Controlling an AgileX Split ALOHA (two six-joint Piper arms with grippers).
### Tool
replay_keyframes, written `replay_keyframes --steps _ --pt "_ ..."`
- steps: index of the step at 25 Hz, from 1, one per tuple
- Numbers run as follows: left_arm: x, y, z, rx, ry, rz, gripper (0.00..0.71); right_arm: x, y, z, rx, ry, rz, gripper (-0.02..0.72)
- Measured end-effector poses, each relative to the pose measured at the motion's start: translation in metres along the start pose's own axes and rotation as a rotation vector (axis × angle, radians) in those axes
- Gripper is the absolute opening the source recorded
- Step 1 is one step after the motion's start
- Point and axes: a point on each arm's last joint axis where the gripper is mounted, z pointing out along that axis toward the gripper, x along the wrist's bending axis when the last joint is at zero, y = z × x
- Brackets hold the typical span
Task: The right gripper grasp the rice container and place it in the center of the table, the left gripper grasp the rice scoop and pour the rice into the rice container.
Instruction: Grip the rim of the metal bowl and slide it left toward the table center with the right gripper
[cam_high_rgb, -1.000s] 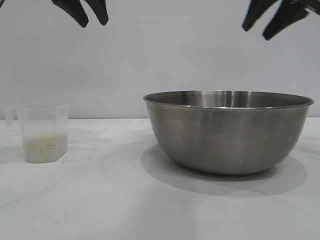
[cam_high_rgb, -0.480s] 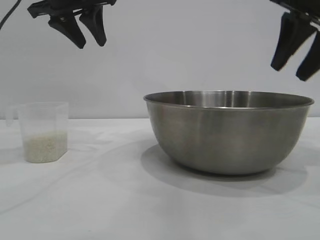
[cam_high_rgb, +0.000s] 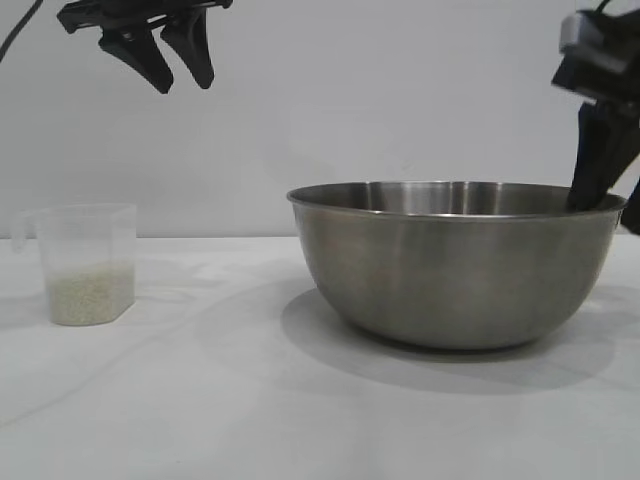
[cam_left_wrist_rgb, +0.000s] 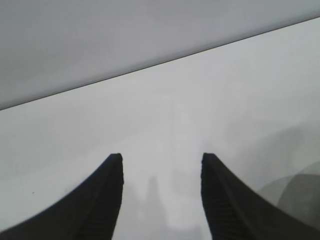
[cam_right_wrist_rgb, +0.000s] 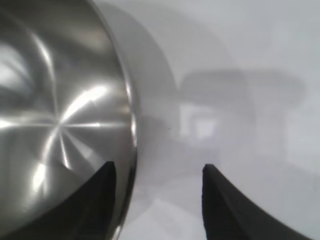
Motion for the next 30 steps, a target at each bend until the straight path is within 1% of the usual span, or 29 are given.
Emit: replay_keyframes --steps 1,3,5,6,11,15,21,26,30 --pt "0.0 0.0 0.0 0.0 0.0 0.0 0.316 0.002 0.0 0.001 0.003 0.0 -0.008 0.221" --pt "0.0 0.0 0.0 0.0 0.0 0.0 0.316 0.007 0.001 0.003 0.001 0.0 -0.022 0.09" --pt "0.0 0.0 0.0 0.0 0.0 0.0 0.316 0.01 0.001 0.007 -0.004 -0.003 -0.032 0.038" --pt "0.0 0.0 0.0 0.0 0.0 0.0 0.316 0.012 0.001 0.01 0.002 -0.001 -0.031 0.0" --pt "0.0 0.0 0.0 0.0 0.0 0.0 0.316 0.03 -0.001 0.025 0.027 0.012 -0.053 0.0" --pt "0.0 0.0 0.0 0.0 0.0 0.0 0.316 0.043 -0.001 0.03 0.024 0.019 -0.072 0.0" --pt "0.0 0.0 0.0 0.0 0.0 0.0 0.316 0.051 0.003 0.033 -0.012 0.026 -0.061 0.0" --pt "0.0 0.0 0.0 0.0 0.0 0.0 0.316 0.059 0.02 0.033 -0.038 0.042 -0.084 0.0" --pt "0.0 0.0 0.0 0.0 0.0 0.0 0.316 0.06 0.022 0.037 -0.017 0.054 -0.085 0.0"
